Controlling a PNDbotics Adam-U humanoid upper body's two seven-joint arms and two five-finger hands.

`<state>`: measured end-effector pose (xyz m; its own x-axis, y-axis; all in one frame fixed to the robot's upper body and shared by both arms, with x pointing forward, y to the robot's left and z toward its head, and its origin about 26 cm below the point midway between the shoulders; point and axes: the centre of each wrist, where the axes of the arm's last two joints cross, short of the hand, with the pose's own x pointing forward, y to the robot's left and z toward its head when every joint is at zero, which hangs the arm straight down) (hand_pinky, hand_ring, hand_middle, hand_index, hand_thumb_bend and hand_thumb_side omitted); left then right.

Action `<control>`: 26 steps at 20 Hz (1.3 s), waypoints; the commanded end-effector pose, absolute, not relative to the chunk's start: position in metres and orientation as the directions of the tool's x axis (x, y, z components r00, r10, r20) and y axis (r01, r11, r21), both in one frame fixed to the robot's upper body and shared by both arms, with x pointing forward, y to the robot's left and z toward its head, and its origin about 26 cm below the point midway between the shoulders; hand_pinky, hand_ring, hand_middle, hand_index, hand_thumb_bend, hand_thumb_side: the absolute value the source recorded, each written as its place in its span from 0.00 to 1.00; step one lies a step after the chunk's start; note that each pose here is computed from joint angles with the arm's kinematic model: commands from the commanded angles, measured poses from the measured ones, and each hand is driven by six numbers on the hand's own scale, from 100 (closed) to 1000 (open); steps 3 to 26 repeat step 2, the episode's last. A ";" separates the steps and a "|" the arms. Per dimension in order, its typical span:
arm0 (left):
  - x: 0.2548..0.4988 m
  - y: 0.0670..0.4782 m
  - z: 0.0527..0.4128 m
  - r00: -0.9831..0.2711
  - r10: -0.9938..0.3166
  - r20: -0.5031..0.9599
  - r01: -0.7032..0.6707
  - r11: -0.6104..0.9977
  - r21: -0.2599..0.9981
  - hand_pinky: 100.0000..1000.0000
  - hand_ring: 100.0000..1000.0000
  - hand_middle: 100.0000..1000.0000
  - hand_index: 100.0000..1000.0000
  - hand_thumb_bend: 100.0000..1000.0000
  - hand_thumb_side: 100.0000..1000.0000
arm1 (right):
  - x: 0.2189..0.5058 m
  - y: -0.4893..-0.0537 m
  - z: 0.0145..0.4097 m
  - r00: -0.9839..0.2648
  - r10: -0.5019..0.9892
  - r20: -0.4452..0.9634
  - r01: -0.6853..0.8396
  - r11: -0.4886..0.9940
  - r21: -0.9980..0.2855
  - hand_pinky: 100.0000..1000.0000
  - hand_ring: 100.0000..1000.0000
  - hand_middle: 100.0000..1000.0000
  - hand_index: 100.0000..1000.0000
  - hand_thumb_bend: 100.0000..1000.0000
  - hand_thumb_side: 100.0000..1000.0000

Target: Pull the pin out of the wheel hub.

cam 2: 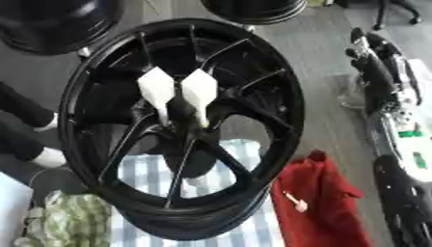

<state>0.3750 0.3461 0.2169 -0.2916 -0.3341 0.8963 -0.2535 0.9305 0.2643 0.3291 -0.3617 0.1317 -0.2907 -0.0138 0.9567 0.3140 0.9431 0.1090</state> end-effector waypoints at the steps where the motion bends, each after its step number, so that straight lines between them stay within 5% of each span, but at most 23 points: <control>1: 0.372 0.335 0.218 -0.346 -0.200 0.917 -0.312 0.946 0.088 0.66 0.73 0.66 0.71 0.21 0.64 | 0.330 -0.361 0.145 -0.332 -0.004 0.943 0.301 0.947 0.110 0.92 0.75 0.77 0.75 0.18 0.34; 26: 0.372 0.330 0.213 -0.349 -0.155 0.924 -0.322 0.946 0.038 0.66 0.73 0.66 0.71 0.21 0.64 | 0.330 -0.361 0.145 -0.333 -0.006 0.943 0.301 0.947 0.112 0.92 0.75 0.77 0.75 0.18 0.34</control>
